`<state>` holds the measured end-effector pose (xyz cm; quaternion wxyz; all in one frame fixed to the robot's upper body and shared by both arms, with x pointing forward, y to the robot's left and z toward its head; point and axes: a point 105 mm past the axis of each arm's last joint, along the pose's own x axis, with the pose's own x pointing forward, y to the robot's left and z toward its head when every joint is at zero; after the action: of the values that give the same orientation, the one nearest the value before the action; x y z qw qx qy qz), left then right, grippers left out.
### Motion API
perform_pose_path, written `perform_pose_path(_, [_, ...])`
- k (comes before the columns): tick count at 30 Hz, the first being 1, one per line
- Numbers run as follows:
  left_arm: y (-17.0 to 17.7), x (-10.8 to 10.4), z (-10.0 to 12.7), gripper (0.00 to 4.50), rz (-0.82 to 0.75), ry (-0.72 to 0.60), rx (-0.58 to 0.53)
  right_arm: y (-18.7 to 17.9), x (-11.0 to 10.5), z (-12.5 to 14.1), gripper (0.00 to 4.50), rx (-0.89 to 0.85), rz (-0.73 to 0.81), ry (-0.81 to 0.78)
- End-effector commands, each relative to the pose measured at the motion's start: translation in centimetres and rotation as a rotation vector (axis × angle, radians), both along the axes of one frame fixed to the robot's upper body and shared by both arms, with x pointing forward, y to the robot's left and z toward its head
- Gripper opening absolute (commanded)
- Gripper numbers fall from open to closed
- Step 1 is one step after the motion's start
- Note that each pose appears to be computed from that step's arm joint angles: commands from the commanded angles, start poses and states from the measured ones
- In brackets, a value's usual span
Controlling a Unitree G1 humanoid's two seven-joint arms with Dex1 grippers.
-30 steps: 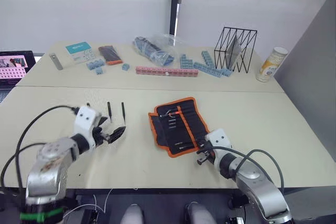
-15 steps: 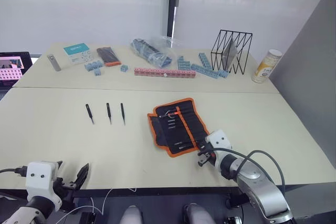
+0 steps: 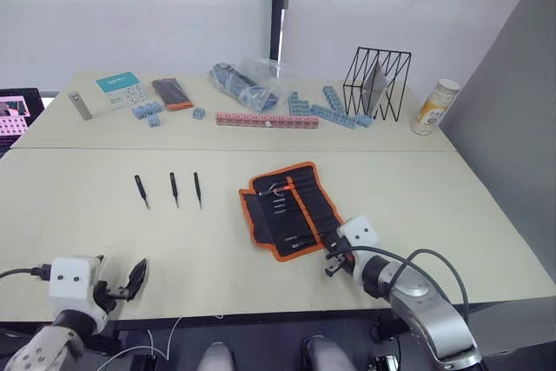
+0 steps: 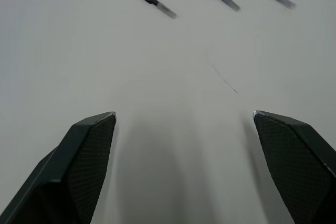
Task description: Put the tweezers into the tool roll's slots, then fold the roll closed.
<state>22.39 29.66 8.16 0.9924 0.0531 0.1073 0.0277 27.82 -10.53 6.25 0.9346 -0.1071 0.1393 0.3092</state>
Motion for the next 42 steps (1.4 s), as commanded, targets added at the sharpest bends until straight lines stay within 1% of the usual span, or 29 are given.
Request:
perform_pose_path(1, [-0.6,1.9,0.4,4.44,0.068,-0.025,-0.011,0.3,-0.7,-1.9,0.0,-0.007,0.015,0.084])
perform_pose_path(6, [-1.9,4.7,0.5,4.44,0.153,-0.036,-0.038,0.3,-0.6,-1.8,0.0,-0.006,0.012,0.079])
perform_pose_path(9, [-1.7,5.9,0.5,4.44,0.244,-0.041,-0.089,0.3,-0.6,-1.7,0.0,-0.007,0.013,0.077])
perform_pose_path(14, [-1.2,7.8,1.0,4.44,0.324,-0.044,-0.109,0.2,-0.3,-1.5,0.0,-0.007,0.008,0.071])
perform_pose_path(17, [-1.2,9.1,1.1,4.44,0.315,-0.044,-0.108,0.2,-0.1,-1.4,0.0,-0.009,0.002,0.067])
perform_pose_path(26, [-1.1,12.0,-0.5,4.44,0.293,-0.005,-0.109,0.0,-0.3,-1.5,0.0,-0.01,-0.01,0.06])
perform_pose_path(30, [-1.4,12.8,-1.2,4.44,0.282,-0.001,-0.115,-0.5,-0.6,-2.0,0.0,-0.001,-0.038,0.06])
perform_pose_path(34, [-1.8,13.1,-1.8,4.44,0.259,0.006,-0.107,-0.7,-1.4,-3.1,0.0,0.032,-0.071,0.064])
perform_pose_path(38, [-1.6,13.0,-2.3,3.32,0.258,0.015,-0.102,-0.8,-2.2,-4.7,0.0,0.044,-0.097,0.083])
perform_pose_path(42, [-1.3,13.3,-2.3,1.98,0.266,0.011,-0.111,-0.8,-2.2,-5.2,0.0,0.044,-0.102,0.094])
